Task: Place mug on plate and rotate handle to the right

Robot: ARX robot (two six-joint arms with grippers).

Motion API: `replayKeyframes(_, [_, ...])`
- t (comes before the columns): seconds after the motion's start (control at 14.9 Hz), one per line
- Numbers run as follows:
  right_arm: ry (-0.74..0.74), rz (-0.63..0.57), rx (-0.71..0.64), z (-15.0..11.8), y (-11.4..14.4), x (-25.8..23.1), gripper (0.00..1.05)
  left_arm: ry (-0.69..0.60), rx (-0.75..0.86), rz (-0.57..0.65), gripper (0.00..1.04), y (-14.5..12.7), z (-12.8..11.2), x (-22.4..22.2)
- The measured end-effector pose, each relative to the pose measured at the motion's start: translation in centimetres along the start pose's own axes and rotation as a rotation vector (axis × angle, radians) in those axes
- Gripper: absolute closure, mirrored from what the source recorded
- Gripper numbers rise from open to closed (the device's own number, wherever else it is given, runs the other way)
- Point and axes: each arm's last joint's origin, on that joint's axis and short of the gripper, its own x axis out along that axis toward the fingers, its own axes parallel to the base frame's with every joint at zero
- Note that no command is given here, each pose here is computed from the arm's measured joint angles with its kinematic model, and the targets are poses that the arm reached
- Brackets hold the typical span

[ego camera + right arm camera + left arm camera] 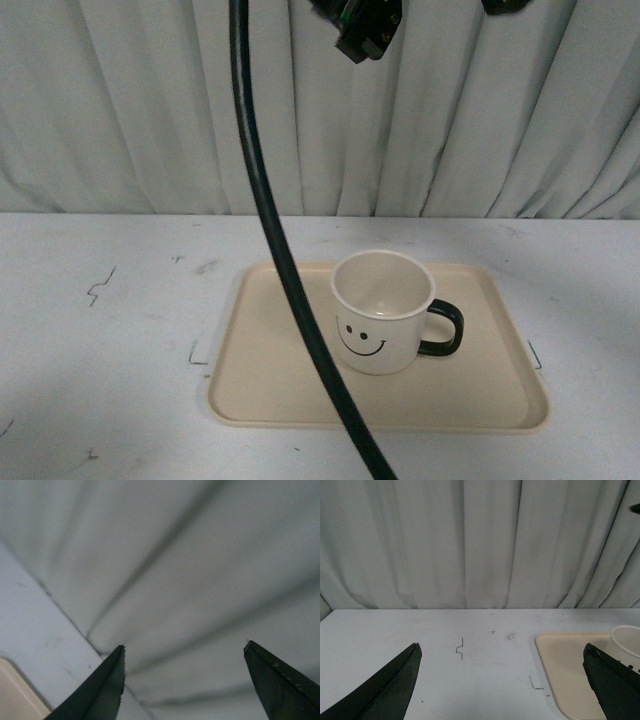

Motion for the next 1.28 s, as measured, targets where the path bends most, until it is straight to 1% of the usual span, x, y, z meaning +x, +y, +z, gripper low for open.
replayKeyframes(0.07, [0.106,-0.334,0.388,-4.9,1.9,-3.3,0.45,0.000,0.000,0.001,0.07,0.0,0.0,0.0])
replayKeyframes(0.13, [0.113,-0.454,0.540,-7.5,2.4,-5.3,0.54,0.000,0.000,0.000,0.07,0.0,0.0,0.0])
replayKeyframes(0.2, [0.082,-0.521,0.645,-9.3,2.6,-7.4,0.63,0.000,0.000,0.000,0.07,0.0,0.0,0.0])
replayKeyframes(0.27, [0.047,-0.564,0.715,-10.1,2.6,-9.2,0.70,0.000,0.000,0.000,0.07,0.0,0.0,0.0])
replayKeyframes(0.34, [-0.007,-0.590,0.763,-10.2,2.8,-11.3,0.79,0.000,0.000,0.000,0.07,0.0,0.0,0.0])
replayKeyframes(0.4, [-0.063,-0.581,0.793,-10.1,3.3,-13.2,0.90,0.000,0.000,0.000,0.07,0.0,0.0,0.0])
replayKeyframes(0.47, [-0.079,-0.558,0.805,-10.3,4.0,-14.5,0.99,0.000,0.000,0.000,0.07,0.0,0.0,0.0])
replayKeyframes(0.54, [-0.059,-0.539,0.814,-11.1,4.9,-15.5,1.02,0.000,0.000,0.001,0.07,0.0,0.0,0.0])
replayKeyframes(0.67, [0.017,-0.528,0.832,-13.3,6.7,-17.6,1.03,0.000,0.000,0.000,0.07,0.0,0.0,0.0])
replayKeyframes(0.74, [0.020,-0.535,0.836,-13.6,6.9,-18.4,1.03,0.000,0.000,0.000,0.07,0.0,0.0,0.0])
replayKeyframes(0.87, [-0.029,-0.552,0.833,-13.5,7.2,-20.7,1.03,0.000,0.000,0.000,0.07,0.0,0.0,0.0])
replayKeyframes(1.08, [0.002,-0.534,0.839,-14.5,8.8,-23.2,1.03,0.000,0.000,0.000,0.07,0.0,0.0,0.0])
replayKeyframes(1.21, [-0.016,-0.534,0.836,-14.7,9.4,-25.0,1.03,0.000,0.000,0.000,0.07,0.0,0.0,0.0])
replayKeyframes(1.28, [-0.038,-0.550,0.830,-15.5,9.5,-25.8,1.03,0.000,0.000,0.000,0.07,0.0,0.0,0.0])
